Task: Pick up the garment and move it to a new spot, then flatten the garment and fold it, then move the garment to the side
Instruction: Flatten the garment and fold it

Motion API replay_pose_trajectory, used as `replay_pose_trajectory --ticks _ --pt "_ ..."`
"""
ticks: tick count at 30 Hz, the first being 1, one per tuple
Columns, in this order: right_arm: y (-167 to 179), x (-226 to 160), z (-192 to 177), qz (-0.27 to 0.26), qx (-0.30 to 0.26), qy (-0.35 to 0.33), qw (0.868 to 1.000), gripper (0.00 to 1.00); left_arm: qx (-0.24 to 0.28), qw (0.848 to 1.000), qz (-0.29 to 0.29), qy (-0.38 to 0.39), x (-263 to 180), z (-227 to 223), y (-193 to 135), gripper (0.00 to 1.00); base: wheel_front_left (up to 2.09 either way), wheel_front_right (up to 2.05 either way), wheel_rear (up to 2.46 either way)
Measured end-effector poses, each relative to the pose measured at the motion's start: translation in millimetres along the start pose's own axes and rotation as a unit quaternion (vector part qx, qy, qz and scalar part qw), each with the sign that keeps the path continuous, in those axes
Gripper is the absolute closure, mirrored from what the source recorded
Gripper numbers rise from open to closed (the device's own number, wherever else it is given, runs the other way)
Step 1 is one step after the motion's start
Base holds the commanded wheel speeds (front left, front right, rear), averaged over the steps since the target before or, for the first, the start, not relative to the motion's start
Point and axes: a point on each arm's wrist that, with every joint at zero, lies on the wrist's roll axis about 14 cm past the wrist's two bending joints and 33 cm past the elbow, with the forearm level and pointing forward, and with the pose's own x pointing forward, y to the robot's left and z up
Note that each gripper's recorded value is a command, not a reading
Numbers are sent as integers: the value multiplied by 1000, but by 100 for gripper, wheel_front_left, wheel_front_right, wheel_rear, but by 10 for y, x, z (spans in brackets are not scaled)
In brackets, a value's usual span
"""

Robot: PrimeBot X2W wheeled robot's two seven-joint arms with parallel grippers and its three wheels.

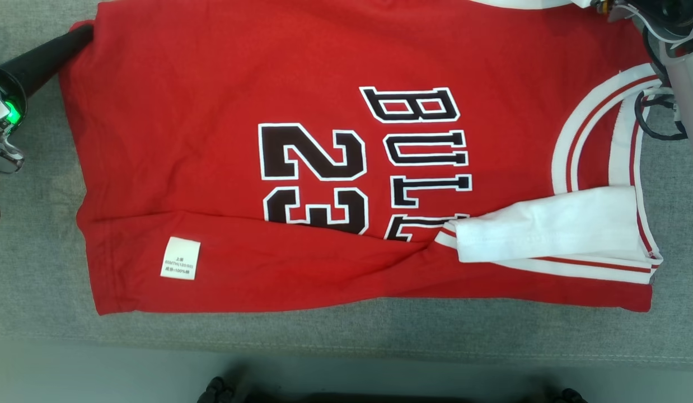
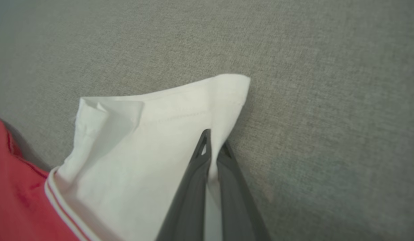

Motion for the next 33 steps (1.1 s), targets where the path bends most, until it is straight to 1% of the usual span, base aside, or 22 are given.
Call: replay_pose_trajectory --ticks 4,12,17,23,28,33 --pt "15 8 5 2 -4 -4 1000 100 8 1000 1 -12 -1 33 -3 100 0 0 0" --pt "40 -3 79 7 -9 -27 1000 100 15 998 5 -60 -69 199 18 100 0 0 0" --pt "79 -47 191 13 -16 -55 998 100 21 996 3 -82 -87 251 -7 100 0 0 0" --pt "153 -174 334 22 -22 -90 995 100 27 994 -6 -106 -111 292 -112 100 0 0 0" --pt "176 -306 250 23 -9 -100 995 100 18 993 -15 -114 -151 203 -163 100 0 0 0" --pt "206 -511 148 23 10 -114 993 100 7 994 -11 -111 -247 12 -159 100 0 0 0"
